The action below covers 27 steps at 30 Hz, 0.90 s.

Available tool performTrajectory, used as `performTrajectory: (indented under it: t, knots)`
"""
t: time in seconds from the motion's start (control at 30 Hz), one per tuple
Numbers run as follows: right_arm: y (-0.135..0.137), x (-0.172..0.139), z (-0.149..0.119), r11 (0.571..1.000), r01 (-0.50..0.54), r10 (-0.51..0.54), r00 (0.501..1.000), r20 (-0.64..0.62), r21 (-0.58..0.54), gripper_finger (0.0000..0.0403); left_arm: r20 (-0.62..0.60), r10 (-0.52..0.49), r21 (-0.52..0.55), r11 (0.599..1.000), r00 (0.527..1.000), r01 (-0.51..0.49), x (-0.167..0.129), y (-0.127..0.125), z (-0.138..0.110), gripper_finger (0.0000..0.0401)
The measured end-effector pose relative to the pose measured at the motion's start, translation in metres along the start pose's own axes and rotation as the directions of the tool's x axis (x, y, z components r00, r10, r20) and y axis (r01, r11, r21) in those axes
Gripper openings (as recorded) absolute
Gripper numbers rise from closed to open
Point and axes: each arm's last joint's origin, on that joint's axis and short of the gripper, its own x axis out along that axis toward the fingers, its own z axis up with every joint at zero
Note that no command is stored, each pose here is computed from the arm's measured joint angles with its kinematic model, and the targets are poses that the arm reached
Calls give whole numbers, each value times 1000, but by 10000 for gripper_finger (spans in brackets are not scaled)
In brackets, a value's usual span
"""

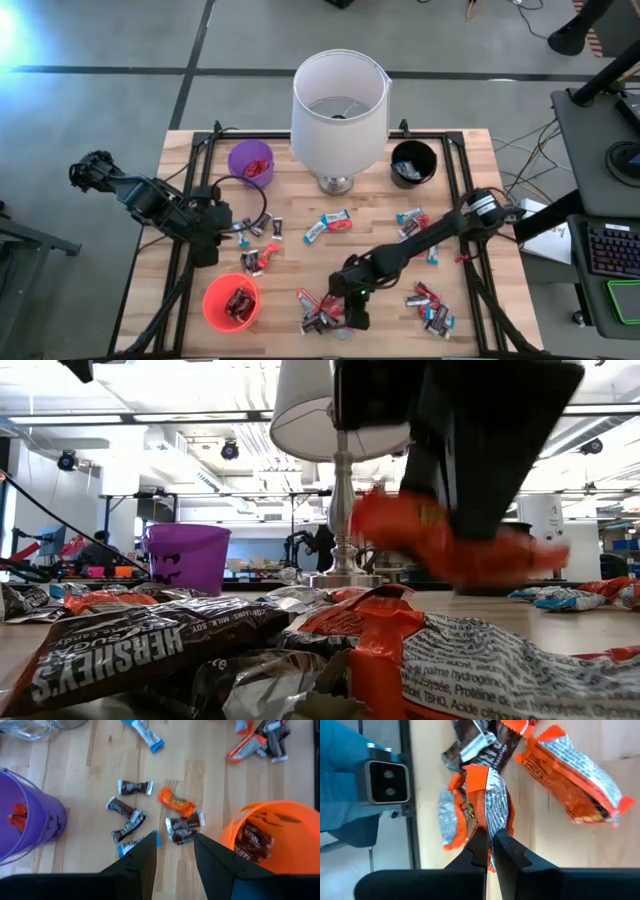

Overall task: Sort candy
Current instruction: Put the orange chocolate into the purple bucket

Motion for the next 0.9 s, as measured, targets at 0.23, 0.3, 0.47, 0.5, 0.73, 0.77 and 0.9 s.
performTrajectory:
  t: [0.23, 0.3, 0.47, 0.5, 0.73, 0.77, 0.9]
  knots:
    - [5, -46, 10, 999, 37, -36, 990, 135, -9, 9, 132, -17, -27, 999, 991, 20, -1, -5, 11, 113]
    - [4, -59, 14, 998, 67, -66, 979, 193, 2, 9, 180, -8, -41, 999, 984, 15, -1, -6, 15, 113]
    - [2, -97, 32, 990, 143, -131, 925, 356, -7, 9, 280, -4, -71, 997, 960, 25, -2, -10, 25, 114]
    - [2, -103, 36, 987, 157, -140, 913, 384, -15, 9, 299, -1, -75, 997, 954, 25, -2, -11, 27, 114]
    - [6, -147, 67, 959, 278, -203, 801, 564, -50, 9, 365, -22, -89, 994, 931, 58, 4, -19, 41, 132]
    - [6, -153, 70, 957, 285, -199, 791, 578, -60, 9, 366, -22, -82, 995, 930, 56, 6, -20, 43, 138]
    - [6, -165, 81, 949, 304, -194, 765, 614, -78, 9, 356, -16, -48, 998, 934, 36, 17, -28, 50, 162]
